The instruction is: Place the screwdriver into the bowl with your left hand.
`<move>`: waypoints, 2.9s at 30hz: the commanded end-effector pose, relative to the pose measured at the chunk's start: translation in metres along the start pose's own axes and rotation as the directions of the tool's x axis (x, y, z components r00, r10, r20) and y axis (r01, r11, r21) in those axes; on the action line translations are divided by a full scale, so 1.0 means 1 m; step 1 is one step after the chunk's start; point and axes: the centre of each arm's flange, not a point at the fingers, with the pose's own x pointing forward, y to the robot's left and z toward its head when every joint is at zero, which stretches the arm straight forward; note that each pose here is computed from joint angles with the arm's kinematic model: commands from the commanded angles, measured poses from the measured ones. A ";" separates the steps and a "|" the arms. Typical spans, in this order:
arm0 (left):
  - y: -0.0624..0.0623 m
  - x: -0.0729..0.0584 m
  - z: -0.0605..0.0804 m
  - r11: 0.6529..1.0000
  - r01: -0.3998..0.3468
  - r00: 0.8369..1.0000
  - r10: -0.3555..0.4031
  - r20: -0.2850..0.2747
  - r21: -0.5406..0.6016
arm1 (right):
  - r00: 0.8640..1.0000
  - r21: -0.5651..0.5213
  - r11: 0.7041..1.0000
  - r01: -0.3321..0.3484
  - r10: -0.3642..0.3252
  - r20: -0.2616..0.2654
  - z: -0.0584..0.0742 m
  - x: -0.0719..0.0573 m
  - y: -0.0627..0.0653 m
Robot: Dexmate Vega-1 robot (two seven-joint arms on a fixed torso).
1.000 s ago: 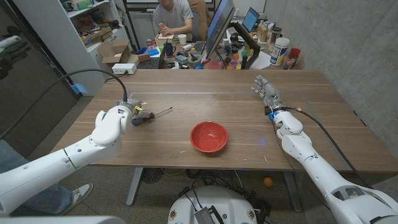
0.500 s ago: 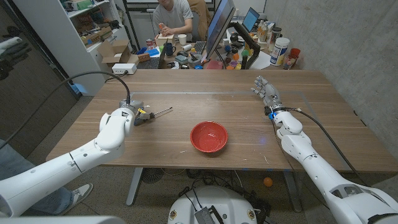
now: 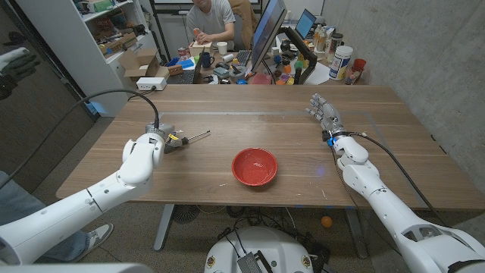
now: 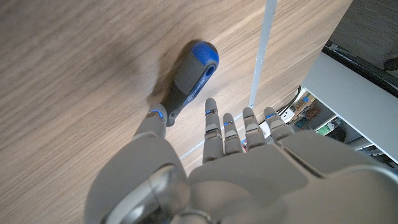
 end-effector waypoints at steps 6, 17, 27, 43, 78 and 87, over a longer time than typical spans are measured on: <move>-0.002 0.008 0.005 1.000 0.018 1.000 -0.018 0.012 0.011 | 1.000 0.011 1.000 0.011 -0.011 -0.015 -0.008 0.001 -0.002; -0.002 0.013 0.011 1.000 0.022 1.000 -0.022 0.014 0.017 | 1.000 0.017 1.000 0.022 -0.021 -0.021 -0.012 0.002 -0.007; -0.002 0.016 0.016 0.999 0.026 1.000 -0.026 0.014 0.038 | 0.999 0.024 0.999 0.022 -0.022 -0.024 -0.014 0.004 -0.010; -0.002 0.011 0.021 0.999 -0.004 1.000 0.004 -0.007 0.038 | 0.999 0.039 0.999 0.029 -0.028 -0.019 -0.017 0.003 -0.015; -0.007 0.013 0.033 0.996 -0.006 1.000 0.008 -0.022 0.094 | 0.999 0.061 0.998 0.027 -0.025 -0.023 -0.028 0.003 -0.018; -0.008 0.015 0.036 0.996 -0.012 1.000 0.014 -0.017 0.090 | 0.999 0.024 1.000 0.014 -0.015 0.037 -0.005 0.006 -0.016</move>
